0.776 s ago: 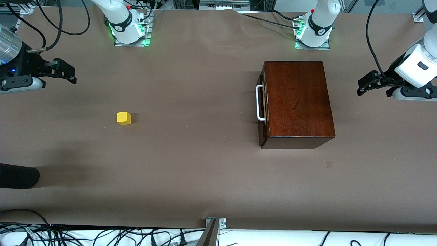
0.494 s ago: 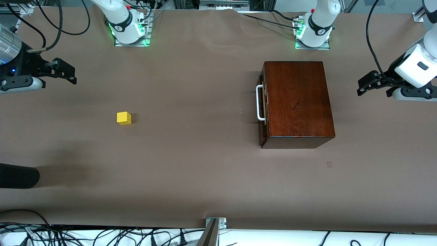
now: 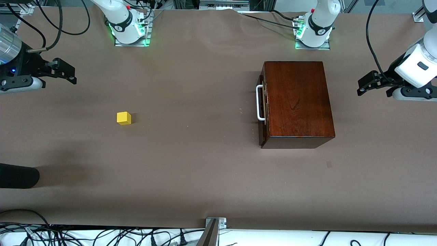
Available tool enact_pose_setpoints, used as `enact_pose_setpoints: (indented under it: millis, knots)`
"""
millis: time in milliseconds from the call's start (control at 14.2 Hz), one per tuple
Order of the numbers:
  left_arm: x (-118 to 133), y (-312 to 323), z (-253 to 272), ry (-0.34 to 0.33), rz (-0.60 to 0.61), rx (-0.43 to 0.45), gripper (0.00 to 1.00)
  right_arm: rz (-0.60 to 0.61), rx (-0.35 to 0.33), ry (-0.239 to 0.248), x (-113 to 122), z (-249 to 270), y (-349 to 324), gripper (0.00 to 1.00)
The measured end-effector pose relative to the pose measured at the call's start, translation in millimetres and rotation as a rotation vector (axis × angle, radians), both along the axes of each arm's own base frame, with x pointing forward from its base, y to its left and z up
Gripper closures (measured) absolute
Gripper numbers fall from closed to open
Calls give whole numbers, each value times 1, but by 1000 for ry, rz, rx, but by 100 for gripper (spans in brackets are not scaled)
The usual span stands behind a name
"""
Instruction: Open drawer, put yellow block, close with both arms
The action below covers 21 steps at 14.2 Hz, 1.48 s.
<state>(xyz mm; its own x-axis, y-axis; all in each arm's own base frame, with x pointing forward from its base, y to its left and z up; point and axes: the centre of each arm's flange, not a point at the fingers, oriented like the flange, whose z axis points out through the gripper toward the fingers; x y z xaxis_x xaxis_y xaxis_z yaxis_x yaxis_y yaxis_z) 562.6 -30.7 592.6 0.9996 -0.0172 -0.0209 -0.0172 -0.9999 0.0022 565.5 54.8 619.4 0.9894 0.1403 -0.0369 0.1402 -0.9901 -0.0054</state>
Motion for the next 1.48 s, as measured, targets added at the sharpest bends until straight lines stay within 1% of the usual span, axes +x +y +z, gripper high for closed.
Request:
enact_pose_setpoints:
  millis: [282,353,423,494,564,635,705,776,917,1129,1270,1340,1481]
  knots:
    - [0,-1,0,3,-2,0,0,0,0,0,0,0,0,0]
    - [-2,-4,-3,21,-8,1,0,0,0,0,0,0,0,0]
    - [-6,-12,-9,69,-23,4,0,0,0,0,0,0,0,0]
    - [-12,-26,-18,134,-50,8,0,0,0,0,0,0,0,0]
    - [-17,-46,-27,186,-87,13,0,0,0,0,0,0,0,0]
    - [-20,-70,-35,217,-129,18,0,0,0,0,0,0,0,0]
    - [-23,-96,-42,233,-169,21,0,1,0,0,0,0,0,0]
    - [-25,-121,-50,241,-196,24,0,1,0,0,0,0,0,0]
    - [-29,-175,-68,233,-198,27,0,1,0,0,0,0,0,0]
    - [-46,-259,-101,236,-130,22,0,1,0,0,0,0,0,0]
    - [-56,-300,-124,238,-93,22,0,1,0,0,0,0,0,0]
    - [-59,-316,-137,230,-89,36,0,1,0,0,0,0,0,0]
    - [-69,-344,-169,211,-104,113,0,1,0,0,0,0,0,0]
